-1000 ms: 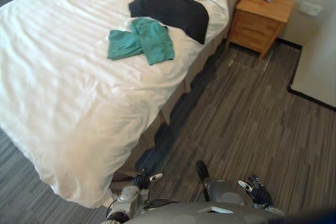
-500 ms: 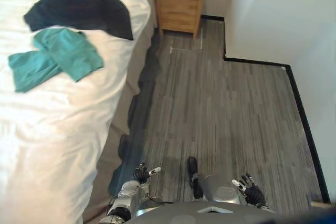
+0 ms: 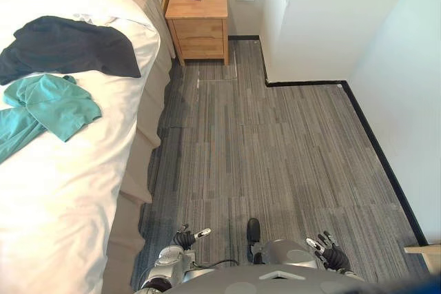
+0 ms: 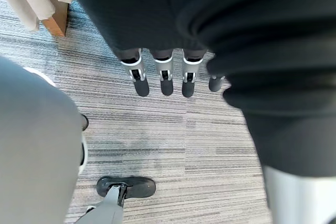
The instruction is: Tidy the bed and pick cloth on bed and put in laundry
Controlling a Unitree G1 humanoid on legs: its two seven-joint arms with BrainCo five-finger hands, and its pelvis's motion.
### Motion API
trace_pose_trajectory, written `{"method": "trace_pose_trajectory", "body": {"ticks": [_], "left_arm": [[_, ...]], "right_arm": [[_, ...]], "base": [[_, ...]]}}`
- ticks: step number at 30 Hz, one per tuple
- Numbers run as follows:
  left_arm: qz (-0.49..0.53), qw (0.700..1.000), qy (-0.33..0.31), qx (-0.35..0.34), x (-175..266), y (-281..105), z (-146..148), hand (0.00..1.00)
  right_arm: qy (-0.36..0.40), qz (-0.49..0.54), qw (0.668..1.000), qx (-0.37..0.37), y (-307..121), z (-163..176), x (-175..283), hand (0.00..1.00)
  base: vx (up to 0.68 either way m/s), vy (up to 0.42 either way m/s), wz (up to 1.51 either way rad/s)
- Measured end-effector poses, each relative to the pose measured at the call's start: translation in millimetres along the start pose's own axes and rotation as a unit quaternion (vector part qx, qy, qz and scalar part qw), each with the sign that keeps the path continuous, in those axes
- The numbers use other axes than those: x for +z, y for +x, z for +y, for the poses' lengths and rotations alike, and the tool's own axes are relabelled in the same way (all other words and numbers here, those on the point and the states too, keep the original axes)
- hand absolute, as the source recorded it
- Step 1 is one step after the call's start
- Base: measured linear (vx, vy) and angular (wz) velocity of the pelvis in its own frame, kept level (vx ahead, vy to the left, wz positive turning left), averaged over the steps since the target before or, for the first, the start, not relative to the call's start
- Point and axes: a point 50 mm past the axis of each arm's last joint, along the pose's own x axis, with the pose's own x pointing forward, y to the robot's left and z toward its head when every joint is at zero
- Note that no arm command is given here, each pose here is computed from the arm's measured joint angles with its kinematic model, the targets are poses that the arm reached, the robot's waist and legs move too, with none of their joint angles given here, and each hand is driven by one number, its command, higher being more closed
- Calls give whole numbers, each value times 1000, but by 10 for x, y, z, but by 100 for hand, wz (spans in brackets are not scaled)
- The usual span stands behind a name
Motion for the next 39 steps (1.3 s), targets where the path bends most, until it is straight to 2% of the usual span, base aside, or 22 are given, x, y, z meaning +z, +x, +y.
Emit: {"method": "trace_pose_trajectory", "body": {"ticks": [10, 14, 18, 27, 32, 34, 39], "left_arm": [[13, 999, -12, 44, 18, -4, -33, 0], [-21, 997, -32, 67, 150, -18, 30, 0], [-38, 996, -43, 62, 205, -24, 39, 0], [-73, 993, -74, 48, 304, -26, 74, 0], [-65, 993, -90, 51, 259, -29, 145, 0], [-55, 992, -96, 66, 235, -36, 277, 0], [-27, 993, -78, 80, 181, -27, 349, 0]], "right_arm": [[31, -25, 999, -22, 113, 11, 253, 0], [33, -41, 999, 12, 219, 179, 440, 0], [31, -46, 998, 6, 210, 70, 485, 0], [33, -25, 999, -8, 93, -91, 284, 0], [7, -24, 1000, 16, 123, -27, 318, 0], [-1, 0, 1000, 27, 119, 23, 222, 0], [5, 28, 999, 45, 151, 170, 135, 0]], "base": [[51, 28, 11], [109, -87, -11], [231, -71, -110], [236, 13, -28], [390, 171, -36], [679, 271, -22], [763, 229, 23]]}}
